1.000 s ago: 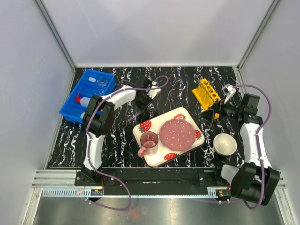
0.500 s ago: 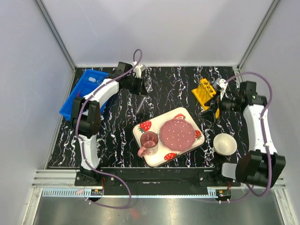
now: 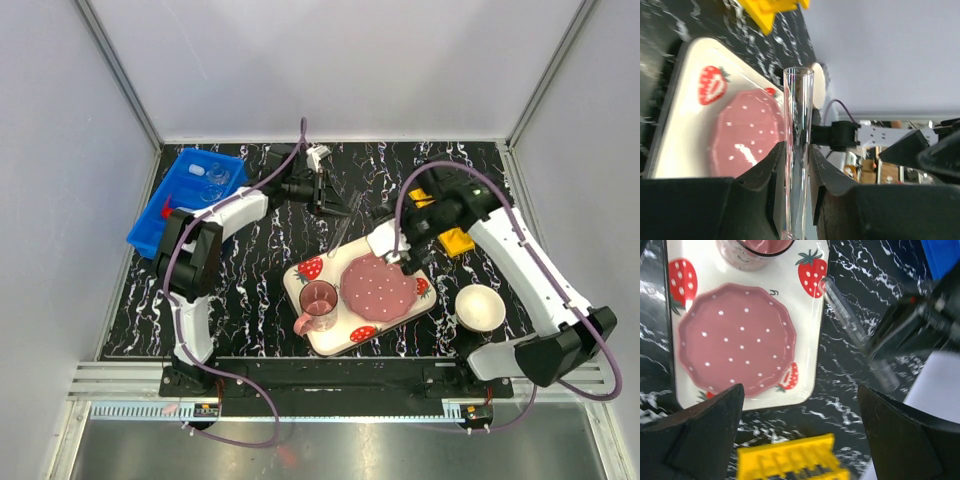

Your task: Organize the chemistry lab equipment

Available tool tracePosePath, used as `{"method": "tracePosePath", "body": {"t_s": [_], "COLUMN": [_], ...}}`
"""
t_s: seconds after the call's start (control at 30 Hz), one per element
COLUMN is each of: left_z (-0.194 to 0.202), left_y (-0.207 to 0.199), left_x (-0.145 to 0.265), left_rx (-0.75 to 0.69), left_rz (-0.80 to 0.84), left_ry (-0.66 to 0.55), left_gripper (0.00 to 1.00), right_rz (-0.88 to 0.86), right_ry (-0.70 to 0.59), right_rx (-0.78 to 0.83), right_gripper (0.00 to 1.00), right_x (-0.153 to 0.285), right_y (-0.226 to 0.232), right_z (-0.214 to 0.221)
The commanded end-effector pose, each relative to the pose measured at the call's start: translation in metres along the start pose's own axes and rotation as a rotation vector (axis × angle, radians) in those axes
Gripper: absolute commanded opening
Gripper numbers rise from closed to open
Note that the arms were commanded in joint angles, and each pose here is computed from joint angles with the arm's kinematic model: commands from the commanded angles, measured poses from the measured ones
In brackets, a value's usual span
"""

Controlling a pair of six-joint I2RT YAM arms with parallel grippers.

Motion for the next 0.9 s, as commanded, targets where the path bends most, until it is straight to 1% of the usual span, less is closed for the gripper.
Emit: {"method": "tracePosePath", "body": {"t_s": [0.0,0.03,0.13,0.23,0.3,0.47,0.57,0.7,0.73,0.8,0.83,0.87], "left_z": [0.009,0.012,0.02,0.026,0.031,0.041,0.048,0.052,0.053,0.054,0.055,0.056], "left_y": [-0.046,-0.049,-0.052,-0.054,-0.057,-0.057,-0.06,-0.065,-0.064,-0.066,-0.066,-0.066], "left_x": [-0.008,-0.01,-0.016,-0.017,-0.019,-0.024,-0.029,-0.031,-0.031,-0.03,-0.029,-0.029], "left_rx": [-0.04,-0.038,-0.027,-0.018,-0.022,-0.022,-0.022,-0.033,-0.033,-0.038,-0.038,-0.036], "left_rz": [0.18,0.188,0.21,0.217,0.222,0.226,0.231,0.236,0.233,0.236,0.235,0.235], "left_ry": [0.064,0.071,0.095,0.111,0.125,0.151,0.17,0.178,0.174,0.172,0.171,0.173], "left_gripper": [0.15,0.15,0.15,0.14,0.14,0.15,0.15,0.15,0.15,0.15,0.15,0.15], "right_rz": [-0.033,-0.052,-0.134,-0.176,-0.165,-0.14,-0.154,-0.169,-0.177,-0.193,-0.199,-0.198], "right_ry": [0.128,0.143,0.197,0.232,0.234,0.215,0.204,0.218,0.233,0.25,0.255,0.263], "right_rx": [0.308,0.386,0.501,0.551,0.573,0.594,0.599,0.589,0.583,0.58,0.579,0.578], "right_gripper": [1.0,1.0,1.0,0.99,0.98,0.97,0.93,0.82,0.78,0.73,0.65,0.6], "right_x": [-0.016,-0.028,-0.05,-0.065,-0.07,-0.085,-0.098,-0.113,-0.117,-0.121,-0.123,-0.123], "right_y": [-0.021,-0.024,-0.024,-0.021,-0.021,-0.019,-0.014,-0.009,-0.008,-0.006,-0.005,-0.005], "right_z": [-0.026,-0.036,-0.047,-0.044,-0.044,-0.047,-0.049,-0.048,-0.046,-0.044,-0.043,-0.042]}}
Point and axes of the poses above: each gripper's point midway between its finger pads, its own x axis back along the fingers, its own y axis along the line the jaws close on, z = x × y, the point moved 9 cm from there along x, back along the fingers, and after that the axes turned 1 degree about x, right-handed, at the moved point
